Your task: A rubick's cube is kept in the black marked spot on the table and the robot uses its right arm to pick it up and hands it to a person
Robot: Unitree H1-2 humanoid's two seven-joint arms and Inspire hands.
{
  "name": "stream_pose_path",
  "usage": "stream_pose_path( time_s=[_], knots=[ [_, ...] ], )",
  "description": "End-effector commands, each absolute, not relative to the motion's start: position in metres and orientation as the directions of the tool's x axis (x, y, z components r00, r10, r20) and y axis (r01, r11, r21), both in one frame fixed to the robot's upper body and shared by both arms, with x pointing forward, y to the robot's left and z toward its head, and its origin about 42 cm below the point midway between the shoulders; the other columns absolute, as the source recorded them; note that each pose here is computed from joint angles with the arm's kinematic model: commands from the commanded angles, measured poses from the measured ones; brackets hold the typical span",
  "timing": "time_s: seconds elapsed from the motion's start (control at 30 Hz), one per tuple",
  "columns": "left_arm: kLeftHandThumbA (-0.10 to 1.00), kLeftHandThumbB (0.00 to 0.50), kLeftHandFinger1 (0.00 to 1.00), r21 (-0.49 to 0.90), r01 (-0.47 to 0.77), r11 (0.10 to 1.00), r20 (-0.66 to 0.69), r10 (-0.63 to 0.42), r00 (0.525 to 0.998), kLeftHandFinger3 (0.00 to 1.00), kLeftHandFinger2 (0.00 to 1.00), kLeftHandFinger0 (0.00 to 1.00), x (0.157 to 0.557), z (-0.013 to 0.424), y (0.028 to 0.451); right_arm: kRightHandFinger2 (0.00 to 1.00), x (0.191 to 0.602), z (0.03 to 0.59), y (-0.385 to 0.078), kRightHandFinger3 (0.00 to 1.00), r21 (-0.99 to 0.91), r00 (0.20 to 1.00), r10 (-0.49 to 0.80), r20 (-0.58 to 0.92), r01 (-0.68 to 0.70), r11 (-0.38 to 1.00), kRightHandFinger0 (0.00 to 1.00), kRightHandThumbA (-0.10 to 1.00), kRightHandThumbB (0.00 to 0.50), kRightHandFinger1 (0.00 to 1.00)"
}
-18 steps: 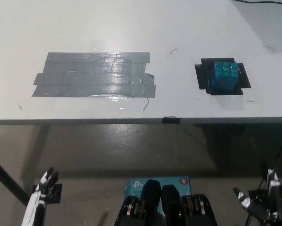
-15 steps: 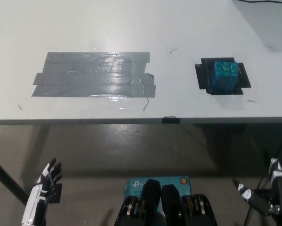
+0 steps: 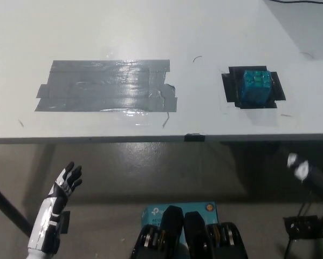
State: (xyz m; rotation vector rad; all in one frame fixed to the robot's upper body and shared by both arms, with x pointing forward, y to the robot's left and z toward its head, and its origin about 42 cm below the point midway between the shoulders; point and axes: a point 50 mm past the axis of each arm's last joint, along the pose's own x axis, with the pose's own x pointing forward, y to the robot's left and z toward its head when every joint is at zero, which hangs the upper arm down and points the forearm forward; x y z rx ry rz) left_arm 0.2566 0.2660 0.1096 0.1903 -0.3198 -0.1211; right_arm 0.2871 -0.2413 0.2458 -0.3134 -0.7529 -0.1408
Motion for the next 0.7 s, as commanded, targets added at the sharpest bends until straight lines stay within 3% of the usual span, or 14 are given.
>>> stream_pose_path(
  time_s=[0.0, 0.27, 0.5, 0.67],
  knots=[
    [1.0, 0.187, 1.0, 0.193, 0.11, 0.975, 0.337, -0.171, 0.926, 1.0, 1.0, 1.0, 0.257, 0.117, 0.262, 1.0, 0.319, 0.28, -0.236, 1.0, -0.294, 0.753, -0.014, 0.657, 0.274, 0.916, 1.0, 0.94, 0.38, 1.0],
    [1.0, 0.184, 1.0, 0.184, 0.124, 0.975, 0.341, -0.182, 0.922, 1.0, 1.0, 1.0, 0.256, 0.116, 0.258, 1.0, 0.403, 0.288, -0.236, 1.0, -0.372, 0.871, -0.025, 0.492, 0.236, 0.898, 1.0, 0.94, 0.408, 1.0],
    [1.0, 0.194, 1.0, 0.183, 0.124, 0.975, 0.337, -0.18, 0.924, 1.0, 1.0, 1.0, 0.255, 0.115, 0.256, 1.0, 0.473, 0.276, -0.228, 1.0, -0.371, 0.938, -0.055, 0.343, 0.189, 0.909, 1.0, 0.85, 0.393, 1.0],
    [1.0, 0.187, 1.0, 0.181, 0.129, 0.975, 0.34, -0.185, 0.922, 1.0, 1.0, 1.0, 0.257, 0.117, 0.254, 1.0, 0.508, 0.261, -0.225, 1.0, -0.388, 0.964, -0.08, 0.253, 0.177, 0.904, 1.0, 0.88, 0.414, 1.0]
  ],
)
